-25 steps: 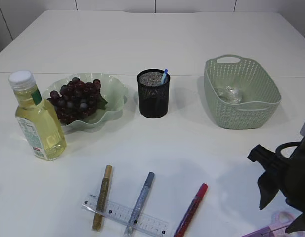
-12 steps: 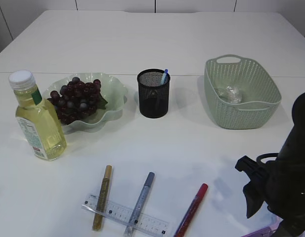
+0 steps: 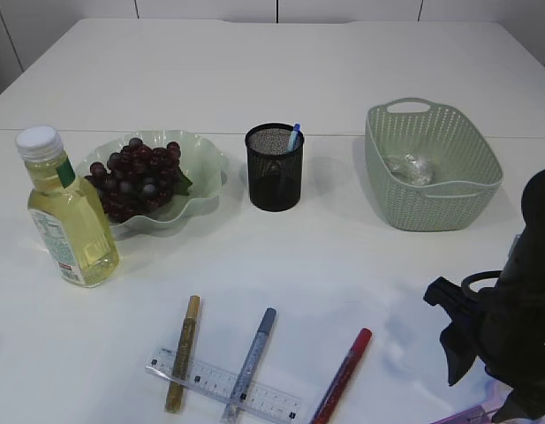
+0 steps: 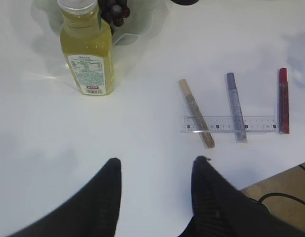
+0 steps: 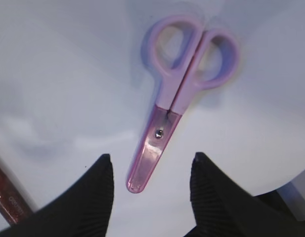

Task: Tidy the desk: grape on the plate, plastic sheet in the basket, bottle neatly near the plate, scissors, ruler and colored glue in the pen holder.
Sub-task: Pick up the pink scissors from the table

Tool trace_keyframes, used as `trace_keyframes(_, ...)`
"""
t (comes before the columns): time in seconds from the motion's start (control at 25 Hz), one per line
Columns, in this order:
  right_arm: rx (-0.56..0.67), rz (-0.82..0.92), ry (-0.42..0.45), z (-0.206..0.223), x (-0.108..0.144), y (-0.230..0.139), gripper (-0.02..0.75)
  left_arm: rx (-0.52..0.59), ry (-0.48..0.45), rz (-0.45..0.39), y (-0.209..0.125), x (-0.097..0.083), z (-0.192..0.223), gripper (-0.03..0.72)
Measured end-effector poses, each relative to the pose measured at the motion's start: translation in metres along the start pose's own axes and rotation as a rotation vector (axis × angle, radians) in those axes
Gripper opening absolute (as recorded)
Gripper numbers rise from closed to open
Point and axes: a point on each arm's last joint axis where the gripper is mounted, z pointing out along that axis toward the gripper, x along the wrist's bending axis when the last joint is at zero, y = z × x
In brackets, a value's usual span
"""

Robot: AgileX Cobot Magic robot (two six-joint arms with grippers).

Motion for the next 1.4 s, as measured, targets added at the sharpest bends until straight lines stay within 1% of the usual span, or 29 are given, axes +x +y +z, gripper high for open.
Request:
trace_keyframes(0.16, -0.004, -0.004, -0.001, 0.0, -0.0001, 0.0004, 0.401, 0.015, -0.004, 0.0, -0.0014, -0.0003, 0.0, 0.342)
trace_keyframes(0.28, -0.001, 0.025, 0.002, 0.0, 0.0002, 0.0001, 0.401, 0.02, -0.005, 0.0, -0.0018, -0.0004, 0.0, 0.342)
trace_keyframes(0.48, 0.033, 0.181, 0.008, -0.0001, 0.001, -0.0029, 0.4, 0.02, -0.004, 0.0, -0.0018, -0.0004, 0.0, 0.341)
trace_keyframes(0.6, 0.035, 0.224, 0.008, -0.0001, 0.0011, -0.003, 0.4, 0.021, 0.001, 0.003, -0.0019, 0.0001, 0.0, 0.335)
trace_keyframes(1.08, -0.021, 0.255, 0.0, 0.0, -0.0003, 0.0019, 0.4, 0.022, 0.003, 0.005, -0.002, 0.0003, 0.0, 0.332)
trace_keyframes(1.28, -0.023, 0.256, -0.013, 0.0005, -0.0018, 0.0019, 0.4, 0.022, 0.004, 0.005, -0.002, 0.0004, 0.0, 0.332)
trace_keyframes(1.4, -0.021, 0.259, -0.036, 0.005, -0.0075, 0.0008, 0.4, 0.02, 0.005, 0.005, -0.0018, 0.0004, 0.0, 0.332)
